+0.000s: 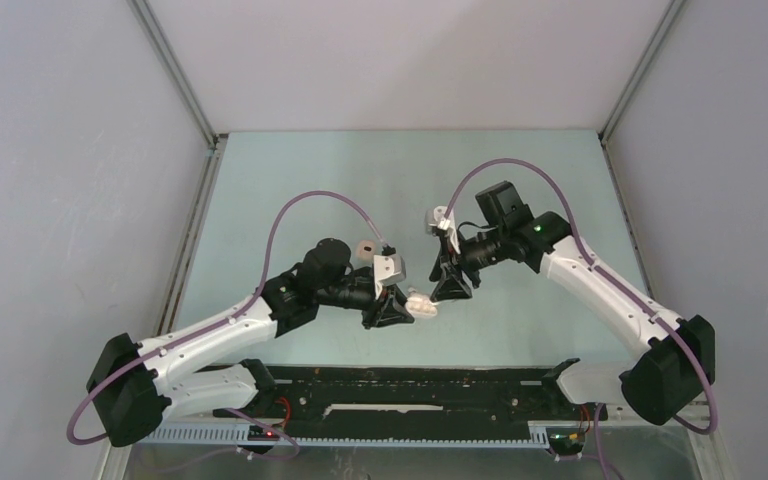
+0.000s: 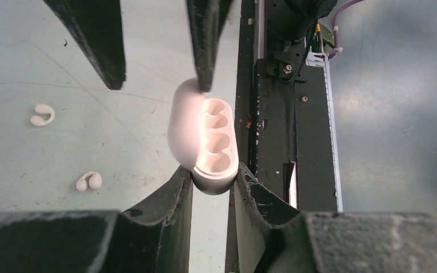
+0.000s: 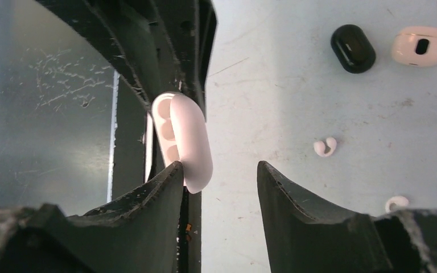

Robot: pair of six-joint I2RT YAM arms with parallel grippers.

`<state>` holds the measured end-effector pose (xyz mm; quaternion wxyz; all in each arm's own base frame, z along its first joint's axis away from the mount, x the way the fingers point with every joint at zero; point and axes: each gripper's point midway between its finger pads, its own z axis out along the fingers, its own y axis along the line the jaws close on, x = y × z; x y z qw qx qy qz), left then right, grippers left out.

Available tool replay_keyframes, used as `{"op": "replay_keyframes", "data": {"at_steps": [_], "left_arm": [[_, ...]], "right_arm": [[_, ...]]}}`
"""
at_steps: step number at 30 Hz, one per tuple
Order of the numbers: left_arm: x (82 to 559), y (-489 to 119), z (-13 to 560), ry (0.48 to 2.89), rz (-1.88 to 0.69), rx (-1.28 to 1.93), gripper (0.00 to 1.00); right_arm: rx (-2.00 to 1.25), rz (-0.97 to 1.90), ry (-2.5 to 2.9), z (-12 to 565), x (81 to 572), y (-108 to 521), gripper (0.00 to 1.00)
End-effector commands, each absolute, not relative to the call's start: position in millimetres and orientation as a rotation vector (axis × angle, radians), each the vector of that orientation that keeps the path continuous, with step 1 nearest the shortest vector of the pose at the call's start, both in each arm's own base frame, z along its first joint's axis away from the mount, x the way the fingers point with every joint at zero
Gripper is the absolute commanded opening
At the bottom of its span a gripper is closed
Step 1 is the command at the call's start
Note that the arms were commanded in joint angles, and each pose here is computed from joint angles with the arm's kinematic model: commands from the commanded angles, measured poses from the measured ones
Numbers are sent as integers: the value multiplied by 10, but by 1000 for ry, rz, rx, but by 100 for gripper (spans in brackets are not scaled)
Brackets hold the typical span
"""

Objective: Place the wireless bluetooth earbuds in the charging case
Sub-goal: Open the charging case, then pick up the earbud from the center of the board.

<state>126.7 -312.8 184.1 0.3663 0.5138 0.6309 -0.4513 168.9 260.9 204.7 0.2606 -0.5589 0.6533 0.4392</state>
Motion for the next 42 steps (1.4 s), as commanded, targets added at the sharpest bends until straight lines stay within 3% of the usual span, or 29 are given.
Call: {"op": "replay_keyframes", "data": {"at_steps": [1,13,19,29,42], "left_arm": [[1204,-3171,2008,1517,-1179,1355,0],[1239,-3163,1975,1561,-1159,1346,0],[1403,-3080,2053,1595,-1055,1265,0],[1930,-2698,2391,1657,-856,870,0],[2267,-2214,2673,1655,-745,560,0]], "right_arm": [[-1459,1123,1731,2216,1888,2606,53],[-1382,1117,1648,2503,1938,2386,53],[-1351,1097,1683,2382,2105,2188,51],[-1319,900,1918,1800,2585,2214,35],[-1544,577,2057,836,2943,2396,27]]}}
